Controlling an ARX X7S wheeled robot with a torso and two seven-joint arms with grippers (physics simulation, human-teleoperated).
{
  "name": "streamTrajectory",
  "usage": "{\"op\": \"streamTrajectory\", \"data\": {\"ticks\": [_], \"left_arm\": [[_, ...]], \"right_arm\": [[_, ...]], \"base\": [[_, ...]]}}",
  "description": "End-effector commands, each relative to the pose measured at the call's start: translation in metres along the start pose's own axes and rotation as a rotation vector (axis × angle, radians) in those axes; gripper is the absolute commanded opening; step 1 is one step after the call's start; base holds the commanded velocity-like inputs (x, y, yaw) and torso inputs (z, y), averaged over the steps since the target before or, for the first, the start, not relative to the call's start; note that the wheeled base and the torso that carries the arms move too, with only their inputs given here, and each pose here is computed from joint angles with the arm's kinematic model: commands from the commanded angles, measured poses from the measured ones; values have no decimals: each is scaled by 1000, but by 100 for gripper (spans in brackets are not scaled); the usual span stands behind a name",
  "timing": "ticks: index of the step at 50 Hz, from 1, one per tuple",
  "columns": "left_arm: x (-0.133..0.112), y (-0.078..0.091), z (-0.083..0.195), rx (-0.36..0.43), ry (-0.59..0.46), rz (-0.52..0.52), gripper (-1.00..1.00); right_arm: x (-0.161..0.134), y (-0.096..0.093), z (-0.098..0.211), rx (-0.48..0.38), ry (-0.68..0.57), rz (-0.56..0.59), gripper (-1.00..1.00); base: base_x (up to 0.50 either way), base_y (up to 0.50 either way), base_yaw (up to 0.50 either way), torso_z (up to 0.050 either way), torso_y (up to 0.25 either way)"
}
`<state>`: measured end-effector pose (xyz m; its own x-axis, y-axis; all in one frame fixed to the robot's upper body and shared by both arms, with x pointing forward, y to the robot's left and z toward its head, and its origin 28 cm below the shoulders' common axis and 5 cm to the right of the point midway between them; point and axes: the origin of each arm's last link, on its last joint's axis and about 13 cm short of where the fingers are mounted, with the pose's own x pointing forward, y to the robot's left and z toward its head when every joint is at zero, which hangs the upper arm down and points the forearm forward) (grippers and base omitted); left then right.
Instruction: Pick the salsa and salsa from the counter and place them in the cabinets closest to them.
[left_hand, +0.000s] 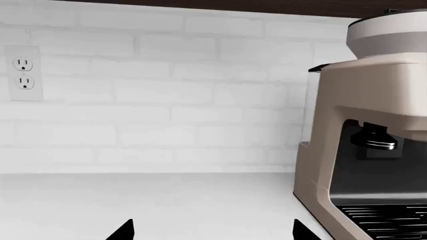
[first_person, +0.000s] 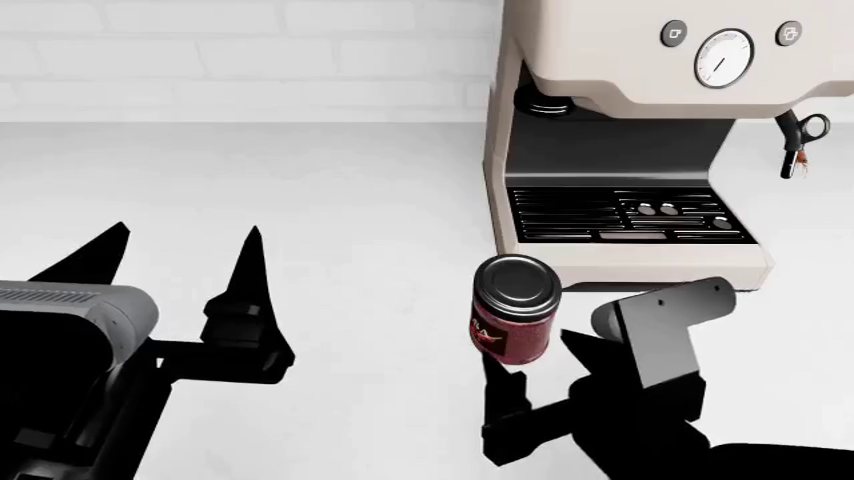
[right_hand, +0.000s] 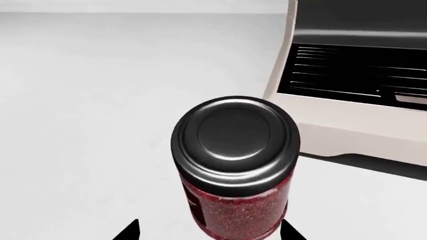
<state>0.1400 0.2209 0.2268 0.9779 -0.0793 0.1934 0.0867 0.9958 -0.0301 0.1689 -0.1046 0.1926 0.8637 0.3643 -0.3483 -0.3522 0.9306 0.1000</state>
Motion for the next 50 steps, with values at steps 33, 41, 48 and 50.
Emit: {"op": "streamTrajectory", "data": {"ticks": [33, 41, 48, 50], "left_arm": [[-1, 0, -2, -2, 0, 2, 100], [0, 0, -2, -1, 1, 1, 100], [0, 0, -2, 1, 1, -2, 100], [0, 0, -2, 0, 1, -2, 100]], "right_arm": [[40, -9, 3, -15, 2, -80, 100], [53, -11, 4, -10, 13, -50, 100], [51, -9, 7, -25, -19, -32, -100], [49, -9, 8, -28, -27, -32, -100]], "base": [[0, 0, 0, 0, 0], [0, 0, 0, 0, 0], [3, 0, 1, 0, 0], [9, 3, 6, 0, 0]]}}
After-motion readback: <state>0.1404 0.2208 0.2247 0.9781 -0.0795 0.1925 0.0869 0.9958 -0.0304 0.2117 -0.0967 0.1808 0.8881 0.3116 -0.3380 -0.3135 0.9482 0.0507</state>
